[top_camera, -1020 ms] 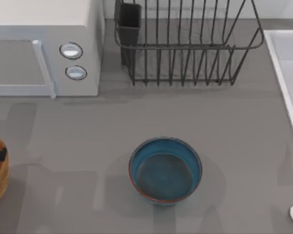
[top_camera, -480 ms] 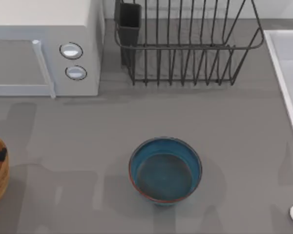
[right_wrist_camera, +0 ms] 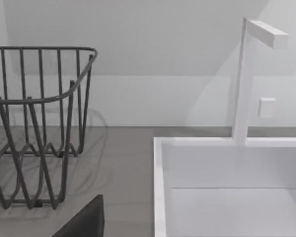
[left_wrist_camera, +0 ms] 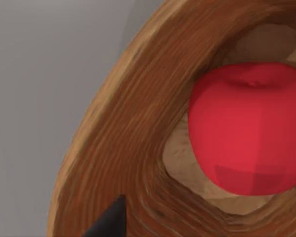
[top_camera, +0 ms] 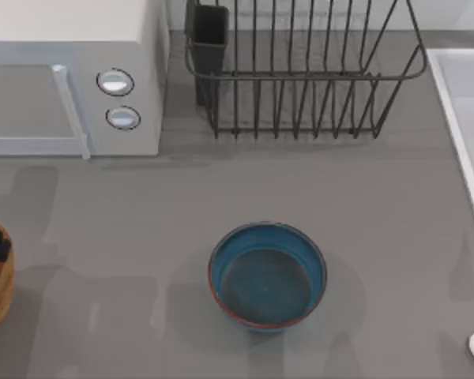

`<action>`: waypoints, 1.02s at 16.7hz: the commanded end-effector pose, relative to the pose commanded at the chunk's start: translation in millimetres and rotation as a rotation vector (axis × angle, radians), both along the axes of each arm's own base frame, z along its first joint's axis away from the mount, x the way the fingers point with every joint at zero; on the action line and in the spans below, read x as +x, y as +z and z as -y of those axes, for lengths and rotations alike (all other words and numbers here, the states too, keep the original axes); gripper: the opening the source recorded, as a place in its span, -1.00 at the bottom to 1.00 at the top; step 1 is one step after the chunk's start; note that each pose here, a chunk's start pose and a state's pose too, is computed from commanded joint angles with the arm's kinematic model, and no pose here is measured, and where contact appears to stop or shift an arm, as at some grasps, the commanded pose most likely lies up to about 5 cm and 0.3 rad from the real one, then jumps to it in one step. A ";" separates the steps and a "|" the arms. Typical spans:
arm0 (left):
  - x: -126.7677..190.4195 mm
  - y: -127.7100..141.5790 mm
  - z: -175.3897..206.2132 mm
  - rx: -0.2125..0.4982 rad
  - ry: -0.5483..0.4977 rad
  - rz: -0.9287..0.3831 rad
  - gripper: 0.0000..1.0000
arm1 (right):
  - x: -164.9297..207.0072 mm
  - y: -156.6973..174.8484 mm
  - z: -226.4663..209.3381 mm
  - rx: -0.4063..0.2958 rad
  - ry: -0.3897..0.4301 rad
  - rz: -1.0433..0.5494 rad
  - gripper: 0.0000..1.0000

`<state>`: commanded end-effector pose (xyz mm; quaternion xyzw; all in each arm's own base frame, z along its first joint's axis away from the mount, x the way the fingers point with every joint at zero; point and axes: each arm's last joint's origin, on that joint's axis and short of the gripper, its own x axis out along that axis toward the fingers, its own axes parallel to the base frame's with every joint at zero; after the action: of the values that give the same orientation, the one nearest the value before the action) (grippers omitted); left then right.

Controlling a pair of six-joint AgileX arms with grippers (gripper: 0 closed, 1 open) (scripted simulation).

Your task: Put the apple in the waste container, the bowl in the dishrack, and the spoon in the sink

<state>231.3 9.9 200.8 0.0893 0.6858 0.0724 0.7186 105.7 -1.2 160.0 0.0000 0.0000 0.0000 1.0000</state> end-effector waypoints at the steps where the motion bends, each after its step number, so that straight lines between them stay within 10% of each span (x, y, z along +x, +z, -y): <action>1: 0.0 0.0 0.0 0.000 0.000 0.000 1.00 | 0.0 0.0 0.0 0.000 0.000 0.000 1.00; 10: -4.4 0.1 0.8 -0.008 -0.002 0.031 1.00 | 0.0 0.0 0.0 0.000 0.000 0.000 1.00; 17: -52.0 0.2 4.9 -0.078 -0.014 0.395 1.00 | 0.0 0.0 0.0 0.000 0.000 0.000 1.00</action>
<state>179.3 5.0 201.0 0.0501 0.5333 0.0569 0.8425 105.7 -1.2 160.0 0.0000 0.0000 0.0000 1.0000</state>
